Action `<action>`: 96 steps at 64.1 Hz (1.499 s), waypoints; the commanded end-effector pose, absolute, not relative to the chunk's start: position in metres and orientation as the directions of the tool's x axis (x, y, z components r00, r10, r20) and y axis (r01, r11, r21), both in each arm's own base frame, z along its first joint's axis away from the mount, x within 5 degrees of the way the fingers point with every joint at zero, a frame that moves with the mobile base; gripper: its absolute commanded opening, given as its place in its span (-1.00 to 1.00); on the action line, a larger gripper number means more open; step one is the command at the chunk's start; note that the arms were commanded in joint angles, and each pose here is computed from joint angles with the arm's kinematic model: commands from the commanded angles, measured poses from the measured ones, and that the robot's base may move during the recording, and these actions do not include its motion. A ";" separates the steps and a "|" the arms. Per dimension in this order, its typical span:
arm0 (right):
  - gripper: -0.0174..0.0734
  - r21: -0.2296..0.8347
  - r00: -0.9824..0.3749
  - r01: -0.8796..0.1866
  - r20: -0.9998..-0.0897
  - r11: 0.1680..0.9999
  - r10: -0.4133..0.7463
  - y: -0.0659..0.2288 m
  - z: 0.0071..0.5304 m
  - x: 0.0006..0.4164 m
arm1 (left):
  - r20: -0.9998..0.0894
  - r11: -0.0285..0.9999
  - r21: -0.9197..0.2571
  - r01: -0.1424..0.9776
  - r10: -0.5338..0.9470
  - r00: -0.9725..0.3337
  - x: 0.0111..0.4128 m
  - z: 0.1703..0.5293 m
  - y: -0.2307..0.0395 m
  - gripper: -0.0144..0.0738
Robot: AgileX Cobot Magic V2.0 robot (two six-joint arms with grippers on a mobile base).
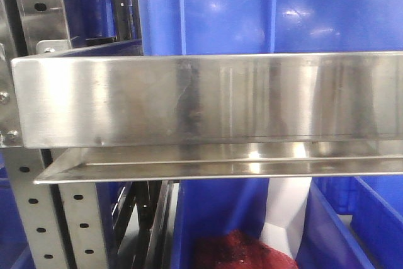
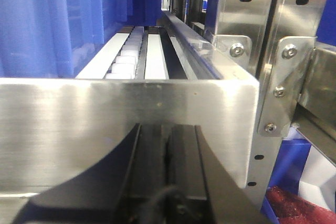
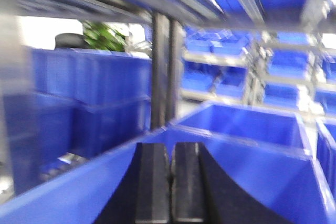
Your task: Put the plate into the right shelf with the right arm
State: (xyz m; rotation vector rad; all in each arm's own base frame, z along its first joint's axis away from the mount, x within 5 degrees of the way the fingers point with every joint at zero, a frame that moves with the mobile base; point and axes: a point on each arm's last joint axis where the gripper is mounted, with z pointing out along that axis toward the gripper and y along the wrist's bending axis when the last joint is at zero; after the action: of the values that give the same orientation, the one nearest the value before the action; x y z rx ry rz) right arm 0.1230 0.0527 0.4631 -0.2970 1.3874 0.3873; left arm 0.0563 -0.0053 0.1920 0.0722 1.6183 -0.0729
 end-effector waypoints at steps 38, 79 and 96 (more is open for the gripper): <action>-0.50 0.019 0.232 -0.404 -0.965 0.915 0.123 0.045 0.479 0.110 | -0.999 0.995 -0.010 0.094 -0.013 0.033 0.056 0.197 -0.005 -0.78; -0.50 0.059 0.179 -0.079 -0.981 0.995 0.073 0.005 0.417 0.074 | -0.999 0.995 -0.010 0.094 -0.013 0.033 0.056 0.197 -0.005 -0.78; -0.50 0.070 0.257 -0.019 -0.964 0.997 0.073 0.000 0.360 0.060 | -0.999 0.995 -0.010 0.094 -0.013 0.033 0.056 0.197 -0.005 -0.78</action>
State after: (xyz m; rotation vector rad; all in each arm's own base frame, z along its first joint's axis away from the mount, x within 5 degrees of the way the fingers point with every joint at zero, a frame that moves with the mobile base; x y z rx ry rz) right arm 0.0643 0.0018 0.3603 0.0366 1.4461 0.0854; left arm 0.0563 -0.0053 0.1920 0.0722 1.6183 -0.0729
